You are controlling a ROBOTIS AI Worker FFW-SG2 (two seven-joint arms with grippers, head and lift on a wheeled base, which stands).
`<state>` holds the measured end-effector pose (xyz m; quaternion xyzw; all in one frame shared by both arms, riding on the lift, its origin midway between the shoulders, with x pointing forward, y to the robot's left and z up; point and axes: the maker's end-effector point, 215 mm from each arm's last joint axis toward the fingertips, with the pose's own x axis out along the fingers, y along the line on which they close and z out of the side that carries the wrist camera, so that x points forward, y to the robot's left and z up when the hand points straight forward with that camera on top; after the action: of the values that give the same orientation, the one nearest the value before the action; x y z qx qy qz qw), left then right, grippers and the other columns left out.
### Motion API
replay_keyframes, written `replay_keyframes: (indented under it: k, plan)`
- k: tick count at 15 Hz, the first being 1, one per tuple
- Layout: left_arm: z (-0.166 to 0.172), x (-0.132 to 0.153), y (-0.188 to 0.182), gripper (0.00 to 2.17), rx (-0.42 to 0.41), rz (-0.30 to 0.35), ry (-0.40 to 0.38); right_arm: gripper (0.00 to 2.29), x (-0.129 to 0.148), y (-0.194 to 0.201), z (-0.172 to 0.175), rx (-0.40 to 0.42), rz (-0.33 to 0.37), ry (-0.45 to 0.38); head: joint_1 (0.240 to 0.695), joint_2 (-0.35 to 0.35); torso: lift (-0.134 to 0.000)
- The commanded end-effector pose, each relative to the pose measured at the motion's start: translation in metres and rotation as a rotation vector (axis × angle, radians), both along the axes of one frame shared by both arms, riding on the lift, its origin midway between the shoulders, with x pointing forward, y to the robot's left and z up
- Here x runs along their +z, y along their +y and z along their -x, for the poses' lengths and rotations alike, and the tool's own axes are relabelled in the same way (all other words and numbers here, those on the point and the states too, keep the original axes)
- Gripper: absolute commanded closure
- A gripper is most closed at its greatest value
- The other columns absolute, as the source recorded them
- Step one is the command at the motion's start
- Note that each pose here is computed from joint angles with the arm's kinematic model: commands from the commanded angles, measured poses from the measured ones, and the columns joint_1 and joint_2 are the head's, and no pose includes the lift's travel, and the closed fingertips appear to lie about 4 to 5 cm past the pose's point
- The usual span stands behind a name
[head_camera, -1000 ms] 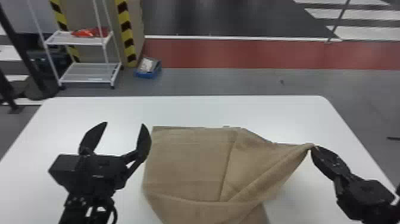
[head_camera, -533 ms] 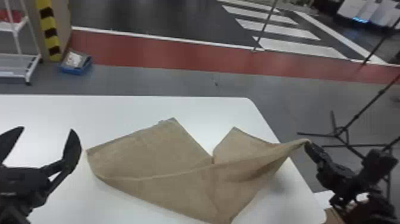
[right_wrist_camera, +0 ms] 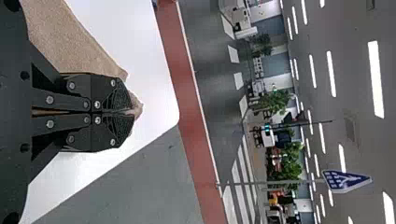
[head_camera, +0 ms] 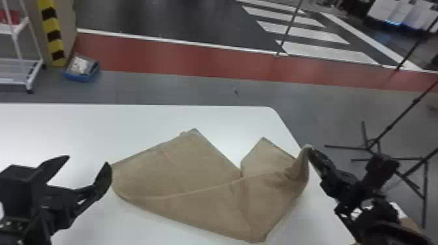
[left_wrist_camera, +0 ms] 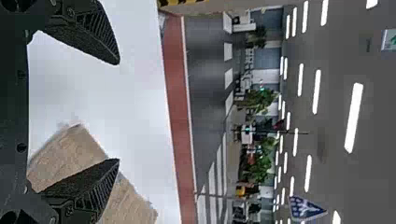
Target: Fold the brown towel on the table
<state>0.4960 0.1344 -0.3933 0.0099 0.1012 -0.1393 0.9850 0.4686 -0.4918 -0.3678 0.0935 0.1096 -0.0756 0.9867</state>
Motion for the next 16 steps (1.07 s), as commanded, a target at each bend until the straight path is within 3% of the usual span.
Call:
replay_keyframes:
  k: [1, 6, 9, 16]
  plan:
    - [-0.009, -0.018, -0.007, 0.22, -0.035, 0.023, 0.06, 1.6, -0.003, 0.029, -0.013, 0.053, 0.008, 0.004, 0.695, -0.35, -0.118]
    - [-0.03, -0.041, -0.04, 0.22, -0.103, 0.018, 0.1, 1.6, -0.011, 0.096, -0.033, 0.174, 0.031, 0.019, 0.695, -0.343, -0.118]
    - [-0.038, -0.064, -0.063, 0.31, -0.121, -0.044, 0.123, 1.6, -0.015, 0.117, -0.038, 0.214, 0.053, 0.026, 0.695, -0.314, -0.118]
    - [-0.045, -0.076, -0.027, 0.44, -0.053, -0.038, 0.136, 1.6, -0.011, 0.12, -0.041, 0.219, 0.067, 0.022, 0.695, -0.284, -0.118]
